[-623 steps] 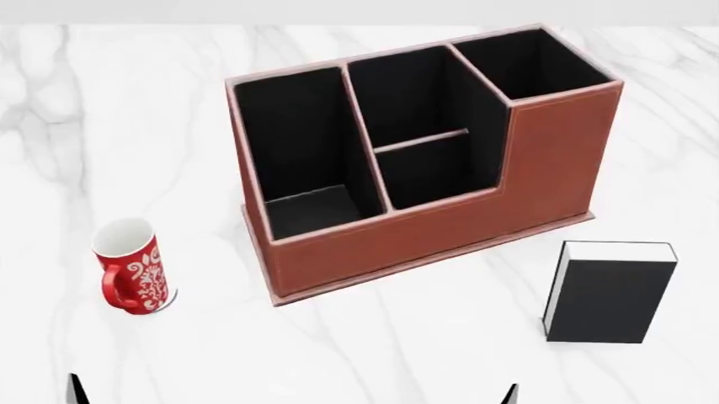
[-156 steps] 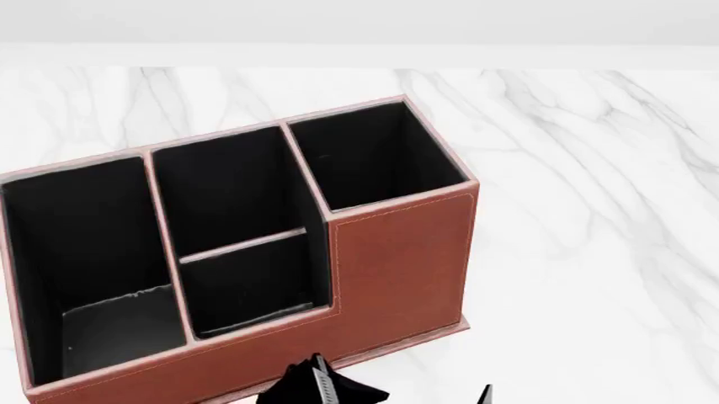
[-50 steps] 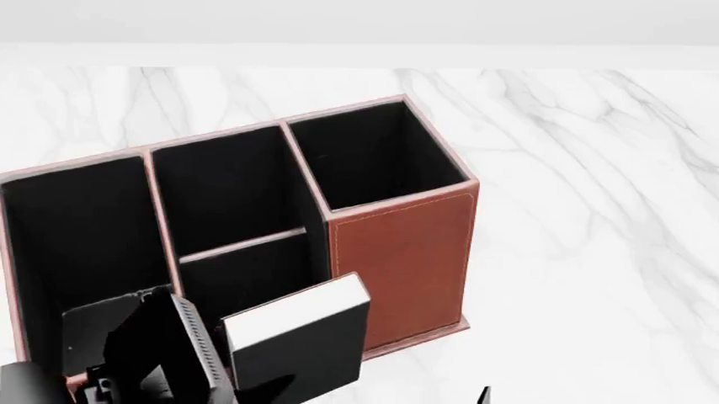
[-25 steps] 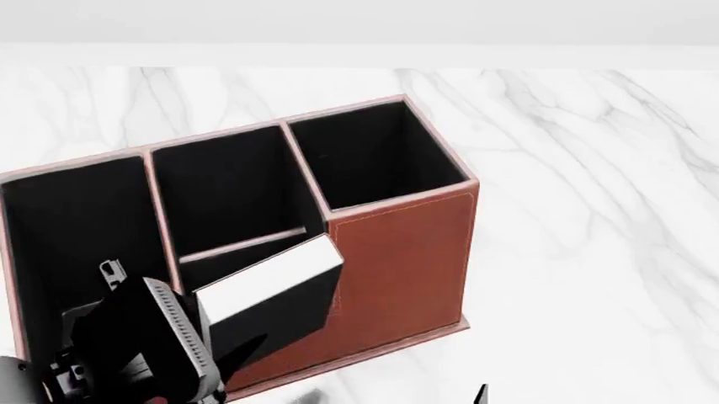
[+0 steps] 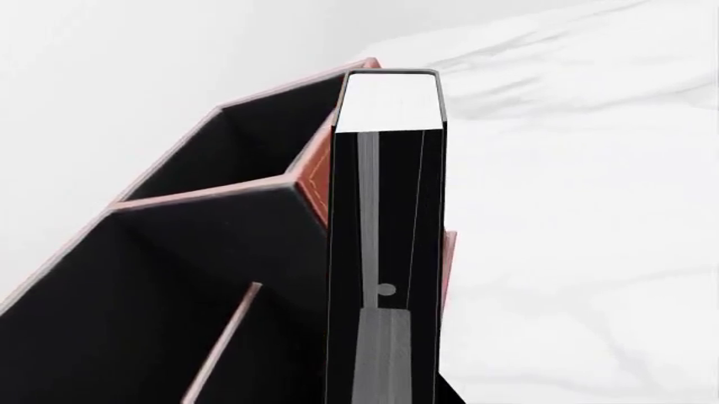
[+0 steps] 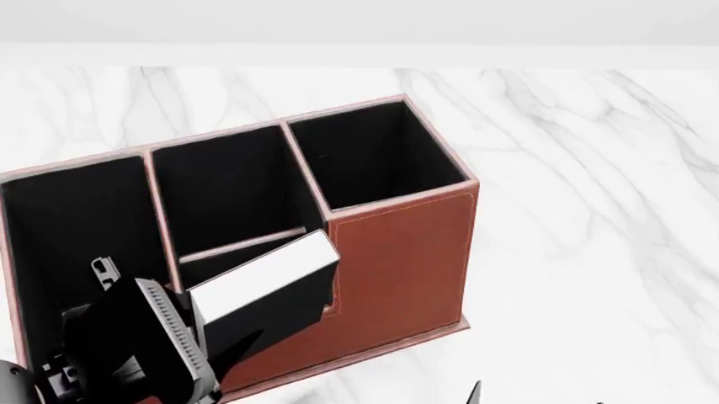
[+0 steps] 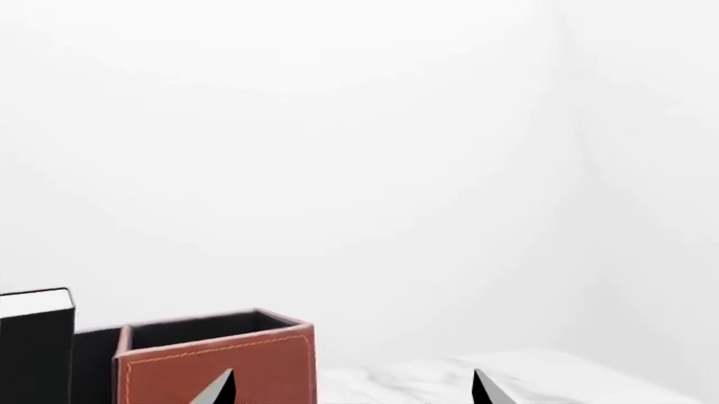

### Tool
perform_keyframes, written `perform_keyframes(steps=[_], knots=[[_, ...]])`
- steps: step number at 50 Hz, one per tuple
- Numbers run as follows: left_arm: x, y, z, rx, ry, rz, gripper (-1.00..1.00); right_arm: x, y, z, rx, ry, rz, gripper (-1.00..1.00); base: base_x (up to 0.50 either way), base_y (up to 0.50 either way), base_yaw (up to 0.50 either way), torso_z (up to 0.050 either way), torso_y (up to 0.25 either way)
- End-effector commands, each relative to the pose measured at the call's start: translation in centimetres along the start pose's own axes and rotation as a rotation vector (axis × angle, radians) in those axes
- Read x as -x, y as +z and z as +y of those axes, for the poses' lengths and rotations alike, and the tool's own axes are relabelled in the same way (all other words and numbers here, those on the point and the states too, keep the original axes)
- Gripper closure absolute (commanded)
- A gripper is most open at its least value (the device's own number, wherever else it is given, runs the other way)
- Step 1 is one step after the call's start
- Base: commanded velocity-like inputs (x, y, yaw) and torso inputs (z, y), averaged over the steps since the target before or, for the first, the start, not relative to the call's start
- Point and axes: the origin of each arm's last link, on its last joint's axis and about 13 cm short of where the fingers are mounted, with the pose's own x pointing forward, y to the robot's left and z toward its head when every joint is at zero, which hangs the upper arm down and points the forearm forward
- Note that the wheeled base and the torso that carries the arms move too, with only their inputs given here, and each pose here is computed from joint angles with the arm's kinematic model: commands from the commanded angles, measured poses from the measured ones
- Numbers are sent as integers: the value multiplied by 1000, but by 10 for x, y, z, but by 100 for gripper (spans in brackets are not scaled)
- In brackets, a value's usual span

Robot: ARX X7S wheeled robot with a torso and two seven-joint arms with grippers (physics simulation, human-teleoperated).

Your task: Pick up the book and place it in the back compartment of the caddy.

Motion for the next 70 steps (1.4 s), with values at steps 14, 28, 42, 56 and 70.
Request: perform_keyframes(steps=[14,28,42,56,70], knots=[[-2,6,11,16,-69,-72,100,0,-1,1,41,-1,11,-100,0,0,0,1,1],[-9,1,25,27,-181,-55,100,0,-3,2,42,2,2,-100,0,0,0,0,1],[-13,1,43,13,-177,-53,100,0,-4,3,44,6,2,-100,0,0,0,0,1],[-15,4,54,-40,-140,-20,100,1,-4,3,44,7,4,-100,0,0,0,0,1],[-13,11,63,-69,-128,-28,100,0,-6,3,44,9,6,-100,0,0,0,1,1]])
